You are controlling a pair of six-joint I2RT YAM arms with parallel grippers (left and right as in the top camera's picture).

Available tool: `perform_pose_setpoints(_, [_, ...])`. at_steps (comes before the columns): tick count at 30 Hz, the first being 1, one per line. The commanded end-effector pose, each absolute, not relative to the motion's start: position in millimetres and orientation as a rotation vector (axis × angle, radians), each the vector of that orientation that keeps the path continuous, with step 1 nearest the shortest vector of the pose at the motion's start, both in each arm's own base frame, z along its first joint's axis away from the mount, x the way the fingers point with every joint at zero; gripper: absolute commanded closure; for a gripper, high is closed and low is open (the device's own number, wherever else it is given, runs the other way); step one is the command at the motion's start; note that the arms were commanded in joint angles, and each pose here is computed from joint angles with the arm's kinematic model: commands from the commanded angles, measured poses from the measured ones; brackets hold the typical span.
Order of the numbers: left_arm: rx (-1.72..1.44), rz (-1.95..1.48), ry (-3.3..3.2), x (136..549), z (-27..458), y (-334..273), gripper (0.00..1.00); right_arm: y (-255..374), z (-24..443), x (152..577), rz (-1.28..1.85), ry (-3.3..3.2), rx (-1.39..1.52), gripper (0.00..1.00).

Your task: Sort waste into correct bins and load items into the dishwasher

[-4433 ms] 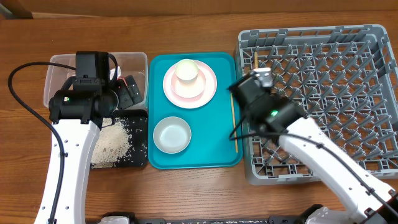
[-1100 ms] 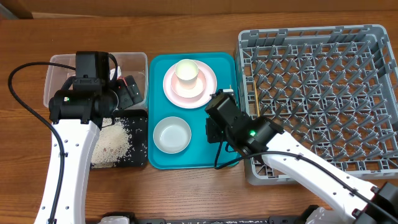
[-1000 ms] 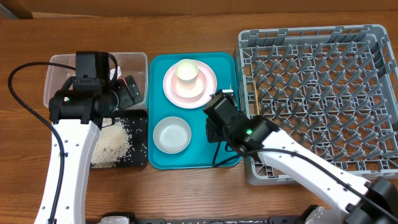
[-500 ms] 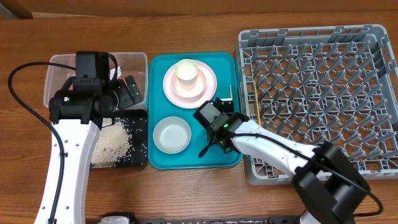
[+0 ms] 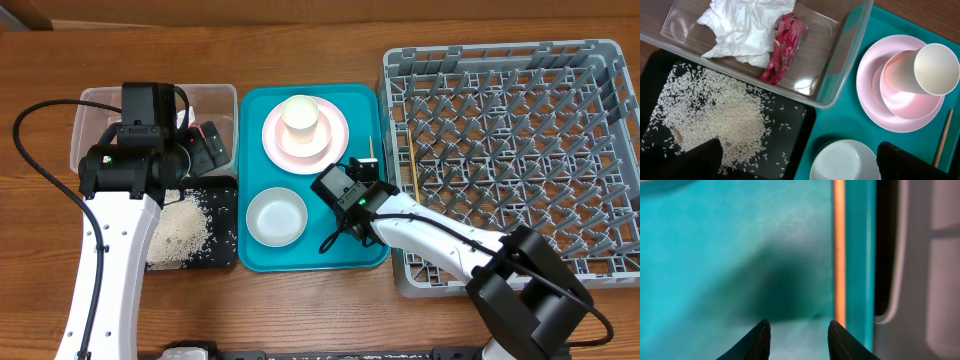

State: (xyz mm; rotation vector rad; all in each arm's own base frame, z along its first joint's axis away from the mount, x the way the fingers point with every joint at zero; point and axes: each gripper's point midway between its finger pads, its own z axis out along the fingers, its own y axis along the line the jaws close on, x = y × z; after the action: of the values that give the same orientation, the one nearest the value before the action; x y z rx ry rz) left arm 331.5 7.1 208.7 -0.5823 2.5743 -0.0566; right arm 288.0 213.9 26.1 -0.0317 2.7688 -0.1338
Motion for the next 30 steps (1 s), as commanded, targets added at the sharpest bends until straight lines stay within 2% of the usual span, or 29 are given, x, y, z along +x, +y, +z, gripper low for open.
perform_pose_setpoints(1, [-0.584,-0.056,2.557,334,215,9,0.0,208,29,292,-0.186,2.732,-0.047,0.6])
perform_pose_setpoints(9, [-0.584,-0.056,2.557,334,215,9,0.0,206,29,292,-0.204,2.729,-0.047,0.56])
perform_pose_setpoints(30, [-0.584,-0.056,2.557,334,215,9,0.0,204,18,289,-0.234,2.753,-0.056,0.55])
